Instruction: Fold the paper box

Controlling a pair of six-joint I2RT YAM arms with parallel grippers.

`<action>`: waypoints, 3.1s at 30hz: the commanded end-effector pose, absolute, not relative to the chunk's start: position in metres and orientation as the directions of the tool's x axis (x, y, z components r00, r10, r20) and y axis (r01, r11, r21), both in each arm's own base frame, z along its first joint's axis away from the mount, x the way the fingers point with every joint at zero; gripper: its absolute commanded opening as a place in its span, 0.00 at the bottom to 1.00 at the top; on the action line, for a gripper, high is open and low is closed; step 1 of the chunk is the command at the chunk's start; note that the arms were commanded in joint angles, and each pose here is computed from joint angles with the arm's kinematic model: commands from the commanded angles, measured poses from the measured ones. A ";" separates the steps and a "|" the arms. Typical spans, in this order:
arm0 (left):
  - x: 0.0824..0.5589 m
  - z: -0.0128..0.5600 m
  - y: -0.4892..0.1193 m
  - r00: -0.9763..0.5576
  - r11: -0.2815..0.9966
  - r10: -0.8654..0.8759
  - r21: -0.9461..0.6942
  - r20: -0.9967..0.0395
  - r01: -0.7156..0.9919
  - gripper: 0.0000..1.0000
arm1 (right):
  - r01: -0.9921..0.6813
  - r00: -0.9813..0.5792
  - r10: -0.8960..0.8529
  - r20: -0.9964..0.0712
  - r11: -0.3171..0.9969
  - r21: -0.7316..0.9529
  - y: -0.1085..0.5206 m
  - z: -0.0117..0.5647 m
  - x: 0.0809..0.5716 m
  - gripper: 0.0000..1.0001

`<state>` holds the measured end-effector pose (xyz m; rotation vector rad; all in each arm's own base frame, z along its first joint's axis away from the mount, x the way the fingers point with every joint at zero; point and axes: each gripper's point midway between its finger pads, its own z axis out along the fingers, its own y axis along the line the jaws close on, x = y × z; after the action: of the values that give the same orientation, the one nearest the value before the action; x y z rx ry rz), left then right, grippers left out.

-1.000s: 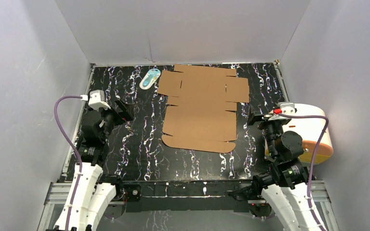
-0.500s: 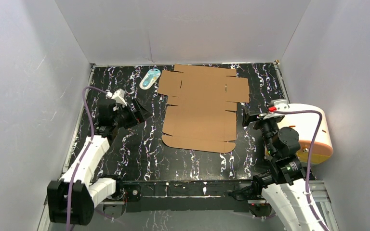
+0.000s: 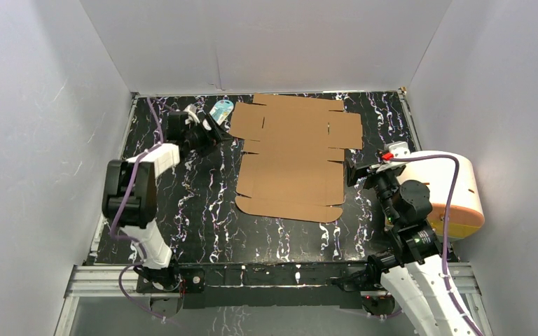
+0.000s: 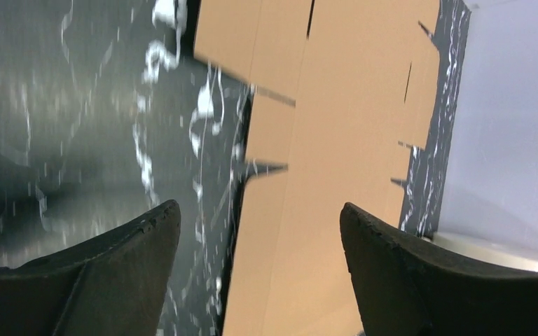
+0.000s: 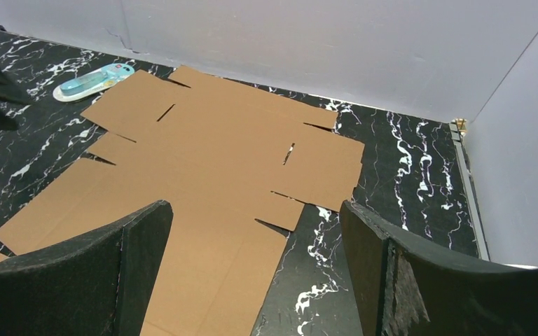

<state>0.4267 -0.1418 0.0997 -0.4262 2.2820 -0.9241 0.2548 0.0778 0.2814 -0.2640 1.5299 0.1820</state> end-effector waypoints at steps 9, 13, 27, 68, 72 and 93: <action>0.535 0.060 -0.151 -0.788 0.745 -0.373 -0.664 -0.490 0.060 0.59 | -0.331 0.105 -0.052 -0.993 0.940 -0.084 0.089 0.301 0.255 0.98; 0.550 0.049 -0.153 -0.795 0.752 -0.350 -0.655 -0.496 0.078 0.53 | -0.336 0.099 -0.059 -0.993 0.937 -0.089 0.091 0.300 0.256 0.99; 0.532 0.054 -0.170 -0.831 0.681 -0.292 -0.713 -0.474 0.167 0.07 | -0.348 0.093 -0.067 -0.993 0.933 -0.095 0.094 0.298 0.257 0.99; 0.285 0.078 -0.071 -0.873 0.913 -0.302 -0.380 -0.382 -0.149 0.00 | -0.598 -0.331 -0.044 -0.943 0.783 0.173 0.183 0.210 0.297 0.99; 0.291 0.078 -0.062 -0.860 0.918 -0.322 -0.355 -0.395 -0.180 0.07 | -0.594 -0.394 -0.058 -0.917 0.778 0.205 0.197 0.186 0.307 0.99; 0.414 0.130 -0.069 -0.759 0.810 -0.472 -0.560 -0.448 -0.173 0.65 | -0.494 -0.512 -0.018 -0.859 0.824 0.278 0.212 0.118 0.343 0.99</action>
<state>0.3850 -0.0550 0.1326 -0.4498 2.4047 -0.5208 0.3252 0.2044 0.1014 -0.4011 2.1232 0.6086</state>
